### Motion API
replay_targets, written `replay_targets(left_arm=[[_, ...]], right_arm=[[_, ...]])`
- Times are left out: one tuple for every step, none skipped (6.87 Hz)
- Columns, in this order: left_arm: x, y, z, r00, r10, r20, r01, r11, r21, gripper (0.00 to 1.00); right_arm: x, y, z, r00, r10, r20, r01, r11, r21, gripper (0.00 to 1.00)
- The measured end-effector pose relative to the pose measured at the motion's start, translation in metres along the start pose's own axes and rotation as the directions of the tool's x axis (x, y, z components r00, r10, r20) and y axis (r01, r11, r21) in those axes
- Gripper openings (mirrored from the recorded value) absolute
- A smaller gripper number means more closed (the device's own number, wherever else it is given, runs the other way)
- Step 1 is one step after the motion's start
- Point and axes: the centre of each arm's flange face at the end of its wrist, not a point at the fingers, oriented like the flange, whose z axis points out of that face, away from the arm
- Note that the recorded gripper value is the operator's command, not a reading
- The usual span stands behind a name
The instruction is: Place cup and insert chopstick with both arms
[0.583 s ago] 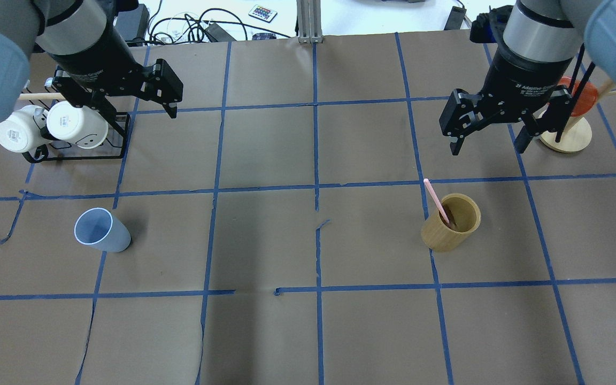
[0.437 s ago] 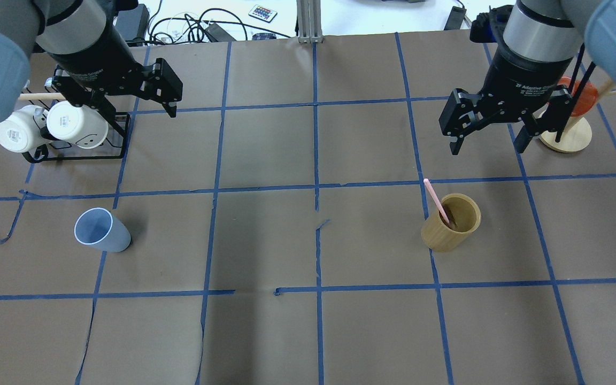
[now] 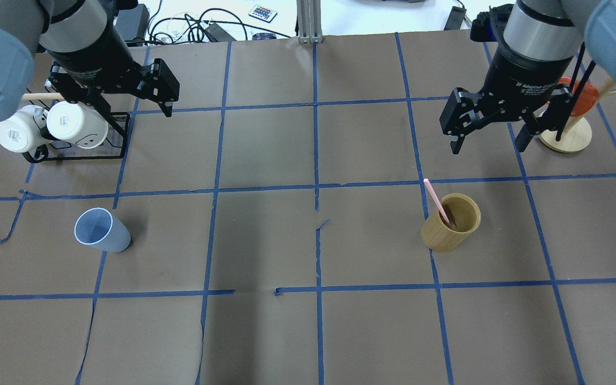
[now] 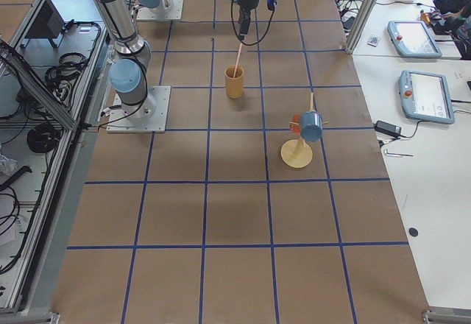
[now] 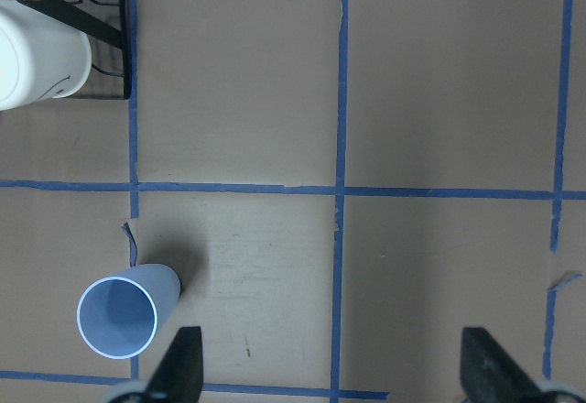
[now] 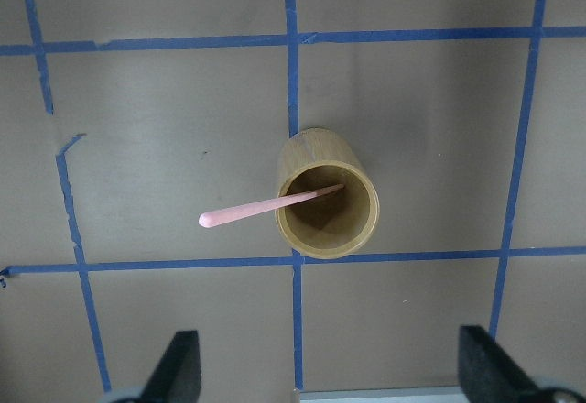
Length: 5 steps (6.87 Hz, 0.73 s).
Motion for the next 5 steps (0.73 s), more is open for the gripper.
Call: replay_targets(left_arm=[[0.0007, 0.0009, -0.0005, 1.0, 0.002, -0.001, -0.002, 1.0, 0.001, 1.0], [0.0009, 0.002, -0.0006, 1.0, 0.004, -0.002, -0.004, 1.0, 0.0, 1.0], [0.0013, 0.0019, -0.0013, 1.0, 0.008, -0.003, -0.008, 1.0, 0.002, 1.0], [0.0016, 0.0018, -0.0019, 1.0, 0.012, -0.003, -0.012, 1.0, 0.003, 1.0], [0.0012, 0.0021, -0.0016, 1.0, 0.017, -0.003, -0.017, 1.0, 0.002, 1.0]], right_arm=[[0.0001, -0.0001, 0.0001, 1.0, 0.001, 0.0, -0.001, 1.0, 0.0, 1.0], [0.0003, -0.0002, -0.0003, 1.0, 0.0, -0.001, 0.0, 1.0, 0.001, 1.0], [0.0008, -0.0015, -0.0023, 1.0, 0.0, -0.002, 0.0, 1.0, 0.013, 1.0], [0.0008, -0.0029, -0.0042, 1.0, 0.001, -0.001, -0.001, 1.0, 0.029, 1.0], [0.0002, -0.003, -0.0051, 1.0, 0.002, 0.004, -0.002, 0.999, 0.037, 1.0]])
